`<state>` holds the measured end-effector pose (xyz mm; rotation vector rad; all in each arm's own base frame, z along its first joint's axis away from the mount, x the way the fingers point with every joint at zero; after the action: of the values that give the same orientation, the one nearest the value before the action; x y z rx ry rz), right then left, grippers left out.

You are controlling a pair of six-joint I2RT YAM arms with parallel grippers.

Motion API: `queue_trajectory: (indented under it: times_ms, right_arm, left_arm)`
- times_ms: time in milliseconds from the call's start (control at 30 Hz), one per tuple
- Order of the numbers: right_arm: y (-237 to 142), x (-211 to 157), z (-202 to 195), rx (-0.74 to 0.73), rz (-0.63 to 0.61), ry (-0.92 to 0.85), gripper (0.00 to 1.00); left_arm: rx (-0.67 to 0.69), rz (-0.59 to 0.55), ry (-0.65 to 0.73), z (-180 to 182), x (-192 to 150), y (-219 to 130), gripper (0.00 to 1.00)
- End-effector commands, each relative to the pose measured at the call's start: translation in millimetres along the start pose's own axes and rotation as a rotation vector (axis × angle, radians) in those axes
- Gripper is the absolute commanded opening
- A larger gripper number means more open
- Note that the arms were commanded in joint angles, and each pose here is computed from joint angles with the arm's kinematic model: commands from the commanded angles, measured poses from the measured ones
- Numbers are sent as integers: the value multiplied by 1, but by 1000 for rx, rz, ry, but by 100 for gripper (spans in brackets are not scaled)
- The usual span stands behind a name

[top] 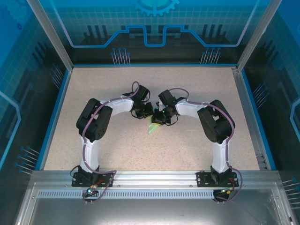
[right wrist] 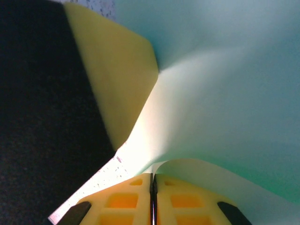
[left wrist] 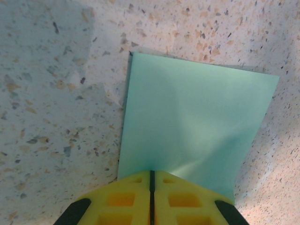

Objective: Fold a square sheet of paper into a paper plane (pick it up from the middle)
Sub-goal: Third fold the triangle at the center of the table.

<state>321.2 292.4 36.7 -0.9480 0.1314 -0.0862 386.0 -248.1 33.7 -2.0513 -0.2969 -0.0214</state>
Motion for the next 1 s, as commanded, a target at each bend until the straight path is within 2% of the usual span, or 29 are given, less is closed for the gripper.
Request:
queue_trajectory:
  times_ms: [0,967]
  right_arm:
    - [9,-4,1,-16,31,-30,10]
    - [10,0,-1,-49,19,-44,10]
  left_arm:
    - [24,20,10,5,-1,2,9]
    - [22,22,16,4,-3,1,9]
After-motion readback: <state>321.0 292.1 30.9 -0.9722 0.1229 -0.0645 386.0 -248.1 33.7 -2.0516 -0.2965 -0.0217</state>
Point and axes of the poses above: each hand's point on the last joint's axis, 136 mm out from that joint toward the fingers, its own y axis out along the fingers, its own z axis along the line the jaws close on, x = y × z, the point moved 2 cm from there along -y, back along the fingers, and after that the axes turned 8 degrees about y, right-handed, at the moved point
